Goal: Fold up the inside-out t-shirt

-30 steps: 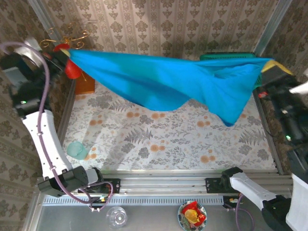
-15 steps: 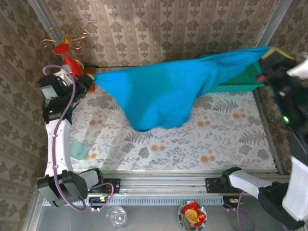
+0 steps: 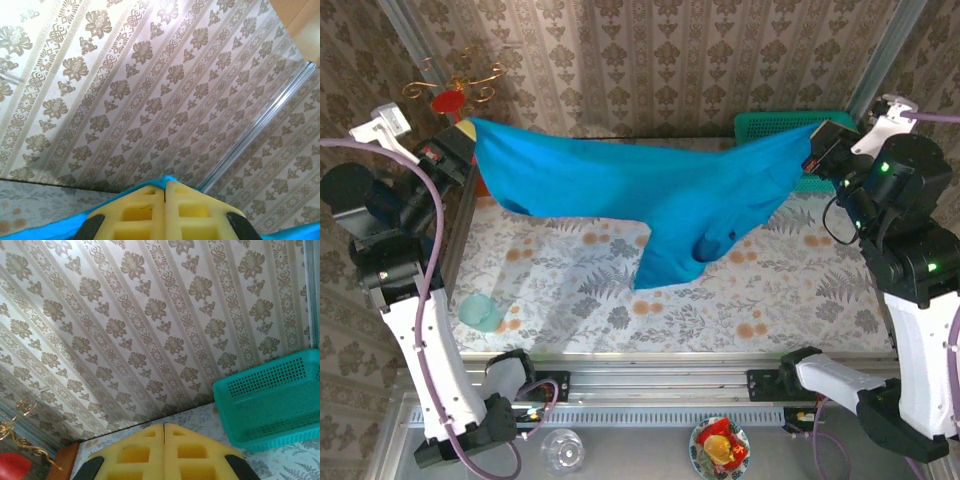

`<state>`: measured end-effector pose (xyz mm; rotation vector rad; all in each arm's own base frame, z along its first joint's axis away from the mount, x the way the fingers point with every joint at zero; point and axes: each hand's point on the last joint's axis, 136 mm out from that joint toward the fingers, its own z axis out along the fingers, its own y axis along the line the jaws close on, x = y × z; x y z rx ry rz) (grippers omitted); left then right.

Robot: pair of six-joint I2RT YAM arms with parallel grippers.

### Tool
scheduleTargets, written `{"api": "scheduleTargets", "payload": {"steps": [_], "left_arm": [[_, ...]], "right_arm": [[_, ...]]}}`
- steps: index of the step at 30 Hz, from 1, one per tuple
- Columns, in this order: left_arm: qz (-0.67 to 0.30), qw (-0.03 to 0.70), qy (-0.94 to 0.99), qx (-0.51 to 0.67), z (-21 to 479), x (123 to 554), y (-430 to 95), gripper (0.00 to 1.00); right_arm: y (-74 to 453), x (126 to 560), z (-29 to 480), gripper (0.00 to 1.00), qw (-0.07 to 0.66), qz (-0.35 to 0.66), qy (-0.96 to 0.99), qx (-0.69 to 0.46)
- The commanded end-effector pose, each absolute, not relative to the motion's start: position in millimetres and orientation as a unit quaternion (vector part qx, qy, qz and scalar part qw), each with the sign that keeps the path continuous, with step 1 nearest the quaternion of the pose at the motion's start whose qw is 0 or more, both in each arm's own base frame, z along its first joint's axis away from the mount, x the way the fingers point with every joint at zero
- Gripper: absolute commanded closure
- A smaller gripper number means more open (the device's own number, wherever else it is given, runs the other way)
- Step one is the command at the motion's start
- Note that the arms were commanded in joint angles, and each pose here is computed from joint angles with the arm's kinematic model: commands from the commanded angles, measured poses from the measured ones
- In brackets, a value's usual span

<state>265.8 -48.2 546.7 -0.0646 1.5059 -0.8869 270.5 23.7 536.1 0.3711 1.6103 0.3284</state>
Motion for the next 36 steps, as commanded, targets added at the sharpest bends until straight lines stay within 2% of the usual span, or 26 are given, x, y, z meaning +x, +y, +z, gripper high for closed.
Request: {"api": "scheduleTargets", "payload": {"steps": [1, 6, 13, 17, 23, 30, 36], "left_arm": [[-0.357, 0.646, 0.674, -0.031, 541, 262, -43, 1.00], [-0.310, 0.668, 0.676, -0.029, 552, 237, -42, 1.00], [-0.307, 0.695, 0.650, -0.018, 579, 200, -51, 1.00], [-0.311, 0.697, 0.646, -0.024, 584, 200, -51, 1.00], [-0.339, 0.671, 0.658, -0.044, 564, 241, -41, 1.00], [-0.355, 0.627, 0.688, -0.088, 494, 331, -19, 1.00], [-0.351, 0.612, 0.701, -0.103, 476, 407, -8, 1.00]], "right_arm": [[14, 226, 585, 1.00, 0.725, 0.188, 0.642, 0.166], [8, 191, 594, 1.00, 0.747, 0.210, 0.610, 0.164], [-11, 132, 617, 1.00, 0.789, 0.216, 0.552, 0.163], [-14, 126, 632, 1.00, 0.797, 0.199, 0.548, 0.157], [-1, 184, 624, 1.00, 0.773, 0.165, 0.595, 0.147], [26, 288, 587, 1.00, 0.738, 0.170, 0.633, 0.161], [43, 369, 578, 1.00, 0.732, 0.188, 0.630, 0.177]]}}
